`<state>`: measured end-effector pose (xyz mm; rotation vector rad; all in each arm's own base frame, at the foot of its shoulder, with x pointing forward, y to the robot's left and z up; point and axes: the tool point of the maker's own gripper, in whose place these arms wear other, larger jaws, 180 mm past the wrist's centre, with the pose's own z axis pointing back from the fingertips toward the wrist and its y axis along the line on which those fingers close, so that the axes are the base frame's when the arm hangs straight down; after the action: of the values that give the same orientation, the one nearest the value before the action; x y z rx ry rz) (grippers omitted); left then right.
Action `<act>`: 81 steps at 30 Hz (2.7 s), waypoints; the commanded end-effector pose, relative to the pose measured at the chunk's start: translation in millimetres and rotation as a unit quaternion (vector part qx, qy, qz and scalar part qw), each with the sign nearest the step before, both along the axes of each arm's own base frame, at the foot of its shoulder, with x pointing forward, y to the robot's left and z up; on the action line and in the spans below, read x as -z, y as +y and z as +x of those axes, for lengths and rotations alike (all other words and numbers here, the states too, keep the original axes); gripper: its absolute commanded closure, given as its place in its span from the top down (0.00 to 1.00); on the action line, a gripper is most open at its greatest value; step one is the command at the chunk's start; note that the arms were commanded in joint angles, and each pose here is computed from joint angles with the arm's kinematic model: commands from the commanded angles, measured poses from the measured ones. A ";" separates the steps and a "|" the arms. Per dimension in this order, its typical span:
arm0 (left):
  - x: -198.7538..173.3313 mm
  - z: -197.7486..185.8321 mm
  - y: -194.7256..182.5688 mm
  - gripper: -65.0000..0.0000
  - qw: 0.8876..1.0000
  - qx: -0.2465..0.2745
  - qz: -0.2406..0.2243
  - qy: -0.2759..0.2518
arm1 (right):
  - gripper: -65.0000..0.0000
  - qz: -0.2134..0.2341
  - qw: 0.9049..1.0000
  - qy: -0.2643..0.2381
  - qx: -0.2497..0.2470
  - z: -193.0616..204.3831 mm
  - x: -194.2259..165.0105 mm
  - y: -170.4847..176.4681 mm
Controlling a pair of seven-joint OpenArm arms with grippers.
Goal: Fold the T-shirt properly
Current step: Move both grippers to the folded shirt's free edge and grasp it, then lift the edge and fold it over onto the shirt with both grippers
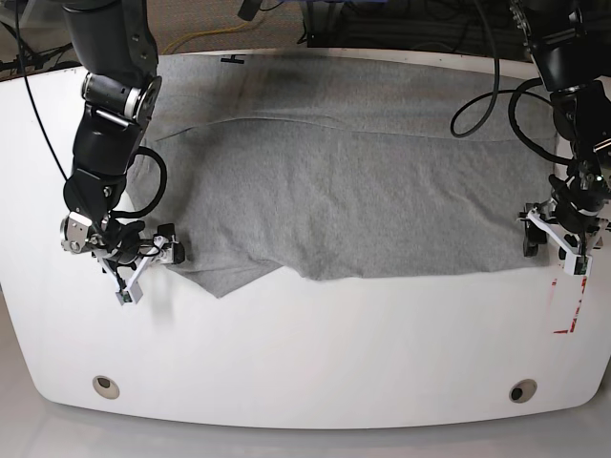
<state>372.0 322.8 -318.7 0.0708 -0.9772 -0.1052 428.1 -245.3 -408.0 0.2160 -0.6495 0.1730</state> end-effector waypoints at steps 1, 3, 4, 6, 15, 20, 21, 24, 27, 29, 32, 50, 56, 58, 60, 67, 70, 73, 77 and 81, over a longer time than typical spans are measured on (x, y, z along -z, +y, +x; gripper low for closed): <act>-19.8 8.7 6.7 0.60 1.000 -0.001 0.007 -0.028 | 0.80 0.015 0.999 -0.032 0.009 19.6 -18.5 -6.1; -16.3 7.8 7.9 0.60 1.000 -0.004 0.005 -0.024 | 0.79 0.024 0.999 -0.028 0.010 21.7 -16.6 -2.4; -13.0 7.2 8.3 0.60 1.000 -0.005 0.003 -0.020 | 0.79 0.026 0.999 -0.028 0.010 22.3 -16.8 -1.9; -5.5 5.8 10.6 0.60 1.000 -0.010 -0.002 -0.010 | 0.77 0.035 0.999 -0.027 0.006 23.0 -14.8 7.6; 9.8 12.3 19.1 0.61 0.999 -0.028 -0.026 0.008 | 0.52 0.062 0.998 -0.013 -0.012 16.7 2.0 47.5; 2.0 20.6 20.2 0.61 0.999 -0.029 -0.027 -0.002 | 0.32 0.067 0.998 -0.010 -0.015 13.9 6.2 54.6; 0.7 23.4 21.1 0.61 0.999 -0.031 -0.029 -0.003 | 0.27 0.067 0.998 -0.010 -0.015 13.9 6.2 54.6; 10.5 27.0 32.3 0.61 0.998 -0.055 -0.030 0.014 | 0.12 0.067 0.998 -0.010 -0.015 13.9 6.2 54.6; 15.4 34.7 44.9 0.61 0.996 -0.081 -0.022 0.028 | 0.00 0.066 0.998 -0.010 -0.015 13.8 6.1 53.7; 20.9 40.4 45.8 0.61 0.996 -0.082 -0.021 0.041 | 0.00 0.066 0.998 -0.010 -0.015 13.8 6.1 53.7; 25.7 48.2 43.0 0.61 0.995 -0.081 -0.030 0.047 | 0.00 0.065 0.998 -0.010 -0.015 13.7 6.0 52.8; 51.6 66.2 40.0 0.79 0.992 -0.105 -0.051 0.044 | 0.00 0.067 0.998 -0.008 -0.016 12.4 7.8 55.5; 59.5 67.2 26.2 0.79 0.995 -0.079 -0.034 0.060 | 0.00 0.069 0.998 -0.009 -0.014 12.7 7.3 54.4; 64.3 65.2 24.9 0.79 0.994 -0.077 -0.033 0.068 | 0.00 0.069 0.998 -0.009 -0.014 12.7 7.3 54.4; 76.0 58.7 25.8 0.78 0.992 -0.082 -0.040 0.084 | 0.00 0.068 0.998 -0.008 -0.014 12.6 7.4 54.3; 84.9 55.3 27.4 0.30 0.992 -0.088 -0.046 0.084 | 0.00 0.067 0.998 -0.010 -0.014 13.9 5.6 53.3; 83.8 56.1 27.4 0.08 0.992 -0.087 -0.046 0.080 | 0.00 0.055 0.998 -0.025 -0.014 19.3 -5.0 47.4; 83.2 56.5 24.9 0.00 0.992 -0.081 -0.049 0.079 | 0.00 0.034 0.999 -0.032 -0.019 21.5 -16.4 41.1; 51.2 72.0 10.6 0.00 0.998 -0.027 -0.053 0.038 | 0.00 0.006 0.998 -0.052 -0.023 26.5 -36.1 33.2; 35.0 72.2 1.4 0.00 0.998 -0.012 -0.056 0.024 | 0.00 -0.018 0.998 -0.055 -0.025 27.7 -49.3 24.9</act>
<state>425.1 319.0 -389.9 -0.0397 -0.8361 -0.0259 437.3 -208.6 -390.0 0.2261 -0.6745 0.2393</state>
